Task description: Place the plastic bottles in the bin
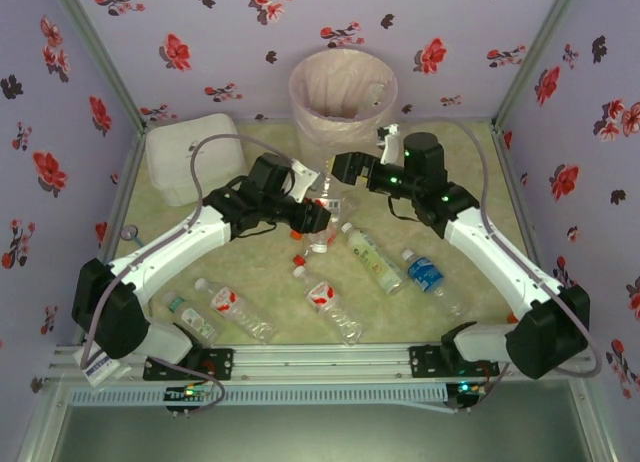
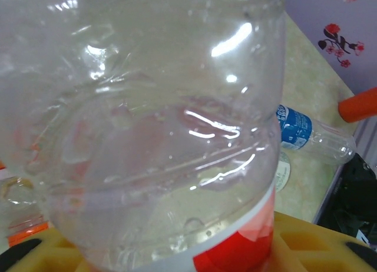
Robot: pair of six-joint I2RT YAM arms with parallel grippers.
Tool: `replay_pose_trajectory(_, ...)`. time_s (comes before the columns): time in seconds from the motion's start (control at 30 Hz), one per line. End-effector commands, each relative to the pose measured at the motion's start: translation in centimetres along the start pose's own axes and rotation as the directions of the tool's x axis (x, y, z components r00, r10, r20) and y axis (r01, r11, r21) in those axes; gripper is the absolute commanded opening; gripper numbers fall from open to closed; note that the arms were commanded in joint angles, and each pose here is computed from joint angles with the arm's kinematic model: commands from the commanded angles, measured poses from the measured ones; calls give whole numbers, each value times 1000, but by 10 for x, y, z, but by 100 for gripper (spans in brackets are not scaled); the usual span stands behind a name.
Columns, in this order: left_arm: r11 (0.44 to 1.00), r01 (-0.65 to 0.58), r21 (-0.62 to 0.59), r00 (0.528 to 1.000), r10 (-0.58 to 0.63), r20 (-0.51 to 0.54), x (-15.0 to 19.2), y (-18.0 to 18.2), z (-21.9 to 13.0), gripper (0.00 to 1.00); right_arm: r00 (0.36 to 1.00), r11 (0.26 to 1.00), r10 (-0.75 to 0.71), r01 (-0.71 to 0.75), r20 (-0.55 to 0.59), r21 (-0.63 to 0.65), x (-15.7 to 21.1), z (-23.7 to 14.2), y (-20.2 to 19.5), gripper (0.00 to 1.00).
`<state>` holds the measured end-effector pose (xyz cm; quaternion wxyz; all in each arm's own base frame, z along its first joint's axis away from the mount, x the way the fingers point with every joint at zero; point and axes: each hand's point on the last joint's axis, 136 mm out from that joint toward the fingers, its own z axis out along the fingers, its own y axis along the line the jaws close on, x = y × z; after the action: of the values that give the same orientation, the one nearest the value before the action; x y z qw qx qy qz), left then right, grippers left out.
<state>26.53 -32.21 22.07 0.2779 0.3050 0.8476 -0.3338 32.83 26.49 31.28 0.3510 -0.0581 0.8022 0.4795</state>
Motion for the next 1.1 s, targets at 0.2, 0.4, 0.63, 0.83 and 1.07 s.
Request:
replay_pose_trajectory(0.2,986,-124,114,992,118,54,-4,-27,-13,34,1000,1000,-9,8,22,30,-21,22,-4,86)
replay_pose_trajectory(0.4,988,-121,93,991,115,71,-7,-24,-16,39,1000,1000,-15,14,17,16,-26,28,-1,64)
replay_pose_trajectory(0.63,995,-84,-57,989,90,113,-13,1,-22,69,994,995,-94,93,50,22,-47,13,19,48)
replay_pose_trajectory(0.83,984,3,-179,977,34,208,-25,15,-54,100,964,971,-237,232,119,50,-88,-13,48,41)
replay_pose_trajectory(1.07,907,243,-344,966,-195,167,9,49,-83,100,812,902,-427,411,397,129,-186,-77,108,31)
